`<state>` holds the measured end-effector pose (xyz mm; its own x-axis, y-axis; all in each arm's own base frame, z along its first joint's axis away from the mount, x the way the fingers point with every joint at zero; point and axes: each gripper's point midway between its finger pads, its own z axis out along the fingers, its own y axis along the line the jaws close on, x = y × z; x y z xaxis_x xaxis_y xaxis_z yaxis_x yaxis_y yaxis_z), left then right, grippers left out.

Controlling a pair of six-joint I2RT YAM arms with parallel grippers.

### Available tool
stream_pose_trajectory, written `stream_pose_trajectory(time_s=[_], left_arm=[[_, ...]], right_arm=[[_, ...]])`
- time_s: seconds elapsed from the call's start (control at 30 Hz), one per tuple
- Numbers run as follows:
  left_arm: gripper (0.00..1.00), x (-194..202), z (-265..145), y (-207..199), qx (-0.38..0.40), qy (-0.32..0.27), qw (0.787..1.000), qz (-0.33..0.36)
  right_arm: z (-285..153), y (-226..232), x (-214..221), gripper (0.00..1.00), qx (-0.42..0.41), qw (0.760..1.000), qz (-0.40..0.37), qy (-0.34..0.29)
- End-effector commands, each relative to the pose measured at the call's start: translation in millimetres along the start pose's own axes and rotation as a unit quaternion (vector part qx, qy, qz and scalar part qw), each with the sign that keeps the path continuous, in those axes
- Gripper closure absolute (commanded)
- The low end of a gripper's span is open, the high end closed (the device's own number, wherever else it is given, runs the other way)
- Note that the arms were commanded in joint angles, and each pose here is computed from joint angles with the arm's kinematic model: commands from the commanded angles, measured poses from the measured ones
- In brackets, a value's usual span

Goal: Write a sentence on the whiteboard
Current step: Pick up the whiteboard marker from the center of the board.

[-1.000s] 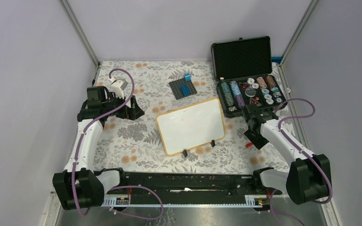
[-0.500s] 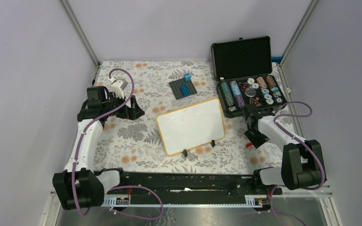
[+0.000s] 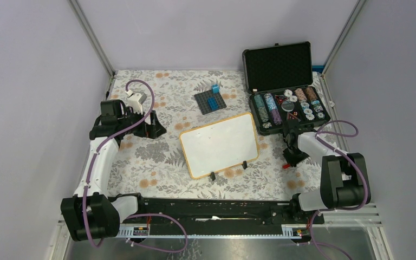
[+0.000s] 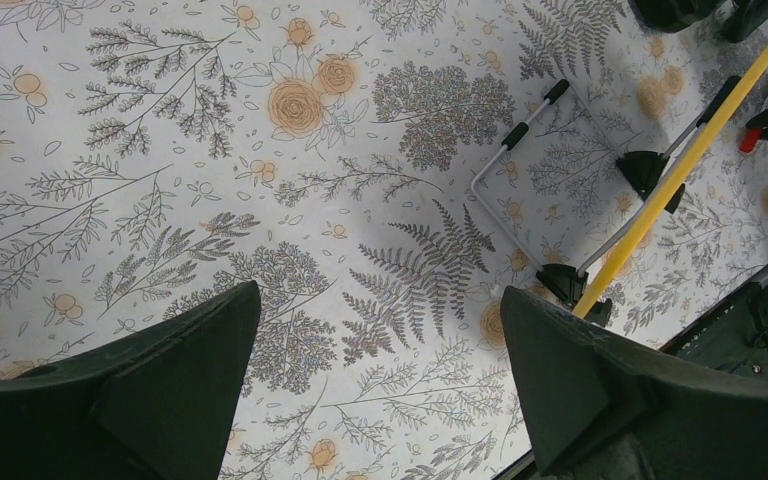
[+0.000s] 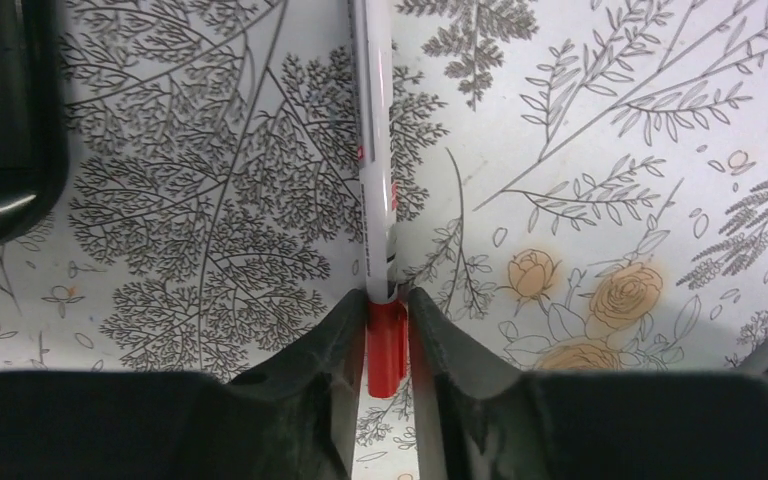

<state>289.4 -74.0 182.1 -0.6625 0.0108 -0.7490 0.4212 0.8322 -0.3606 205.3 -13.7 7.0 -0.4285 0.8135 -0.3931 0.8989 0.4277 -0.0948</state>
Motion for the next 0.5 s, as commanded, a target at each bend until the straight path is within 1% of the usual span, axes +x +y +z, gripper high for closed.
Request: stream_pose_trajectory(time_s=[0.0, 0.03, 0.07, 0.17, 0.27, 0.37, 0.47], left_arm=[[0.01, -10.1, 0.4, -2.2, 0.006, -0.019, 1.000, 0.010], [0.01, -10.0, 0.3, -2.0, 0.005, -0.018, 1.000, 0.010], [0.01, -10.0, 0.0, -2.0, 0.004, -0.019, 1.000, 0.010], [0.01, -10.8, -0.8, -0.6, -0.001, -0.019, 1.000, 0.011], [0.01, -14.6, -3.8, -0.3, -0.007, -0.019, 1.000, 0.016], [0.01, -23.2, -9.3, 0.5, -0.018, -0.023, 0.999, 0.024], [0.01, -35.1, -16.2, -1.3, -0.024, -0.030, 0.999, 0.037]], right_arm=[[19.7, -2.9, 22.8, 0.80, 0.011, 0.999, -0.007, 0.048], [20.3, -2.6, 24.1, 0.87, 0.010, 0.999, -0.008, 0.050], [20.3, -2.9, 25.9, 0.90, 0.010, 0.998, -0.009, 0.055], [15.4, 1.6, 25.2, 0.93, -0.008, 0.998, -0.008, 0.057], [0.0, 13.5, 14.5, 1.00, -0.050, 0.998, -0.012, 0.044], [-23.9, 26.9, -4.0, 1.00, -0.110, 0.994, -0.023, 0.014], [-52.1, 40.1, -25.3, 1.00, -0.171, 0.985, -0.031, -0.025]])
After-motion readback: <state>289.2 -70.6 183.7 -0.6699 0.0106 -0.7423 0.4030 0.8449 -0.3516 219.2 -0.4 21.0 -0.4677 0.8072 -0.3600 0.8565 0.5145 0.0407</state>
